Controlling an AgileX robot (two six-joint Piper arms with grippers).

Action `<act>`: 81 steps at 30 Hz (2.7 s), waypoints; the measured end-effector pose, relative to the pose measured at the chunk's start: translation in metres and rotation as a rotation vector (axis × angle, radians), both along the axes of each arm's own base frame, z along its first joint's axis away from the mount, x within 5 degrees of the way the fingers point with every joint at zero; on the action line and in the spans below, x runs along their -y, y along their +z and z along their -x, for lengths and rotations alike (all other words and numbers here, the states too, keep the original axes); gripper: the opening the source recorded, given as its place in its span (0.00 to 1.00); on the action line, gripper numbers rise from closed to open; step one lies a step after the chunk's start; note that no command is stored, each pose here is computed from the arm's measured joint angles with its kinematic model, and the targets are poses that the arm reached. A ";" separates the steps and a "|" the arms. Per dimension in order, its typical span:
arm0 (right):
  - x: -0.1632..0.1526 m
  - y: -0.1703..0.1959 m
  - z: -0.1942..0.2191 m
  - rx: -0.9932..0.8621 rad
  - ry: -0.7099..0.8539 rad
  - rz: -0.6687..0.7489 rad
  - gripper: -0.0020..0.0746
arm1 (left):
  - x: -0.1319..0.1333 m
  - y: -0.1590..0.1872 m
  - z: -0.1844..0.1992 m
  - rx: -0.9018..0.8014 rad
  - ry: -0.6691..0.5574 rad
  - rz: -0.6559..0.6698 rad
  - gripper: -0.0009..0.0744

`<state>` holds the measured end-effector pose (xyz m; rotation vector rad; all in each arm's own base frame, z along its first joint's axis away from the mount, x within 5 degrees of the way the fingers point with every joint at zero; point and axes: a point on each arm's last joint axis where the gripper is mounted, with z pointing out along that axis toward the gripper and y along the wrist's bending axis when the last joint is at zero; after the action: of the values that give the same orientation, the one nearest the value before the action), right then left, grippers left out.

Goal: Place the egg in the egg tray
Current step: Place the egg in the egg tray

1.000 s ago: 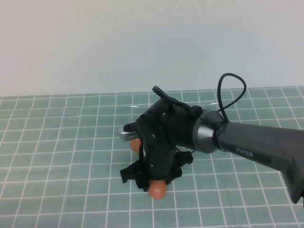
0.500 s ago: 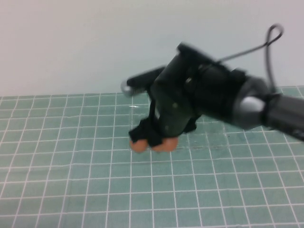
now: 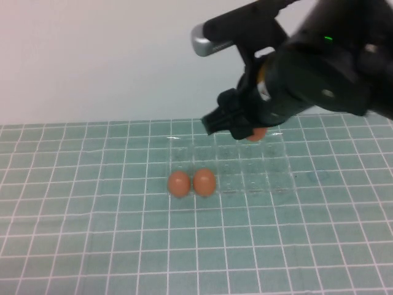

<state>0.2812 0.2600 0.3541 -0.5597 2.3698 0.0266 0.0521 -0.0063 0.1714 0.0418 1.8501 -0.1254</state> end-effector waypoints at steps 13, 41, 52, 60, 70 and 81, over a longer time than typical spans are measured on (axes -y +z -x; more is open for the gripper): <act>0.055 -0.017 0.035 0.234 0.158 -0.090 0.56 | 0.000 0.000 0.000 0.000 0.000 0.000 0.01; 0.070 -0.116 0.001 0.605 0.405 -0.287 0.56 | 0.000 0.000 0.000 0.000 0.000 0.000 0.01; 0.057 -0.161 -0.016 0.619 0.384 -0.378 0.56 | 0.000 0.000 0.000 0.000 0.000 0.000 0.01; 0.052 -0.195 -0.025 0.678 0.345 -0.464 0.56 | 0.000 0.000 0.000 0.000 0.000 0.000 0.01; 0.051 -0.206 -0.026 0.585 0.250 -0.631 0.56 | 0.000 0.000 0.000 0.000 0.000 0.000 0.01; 0.045 -0.215 -0.036 0.560 0.254 -0.582 0.56 | 0.000 0.000 0.000 0.000 0.000 0.000 0.01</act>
<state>0.3176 0.2147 0.1388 -0.4914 1.6284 0.5772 0.0521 -0.0063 0.1714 0.0418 1.8501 -0.1254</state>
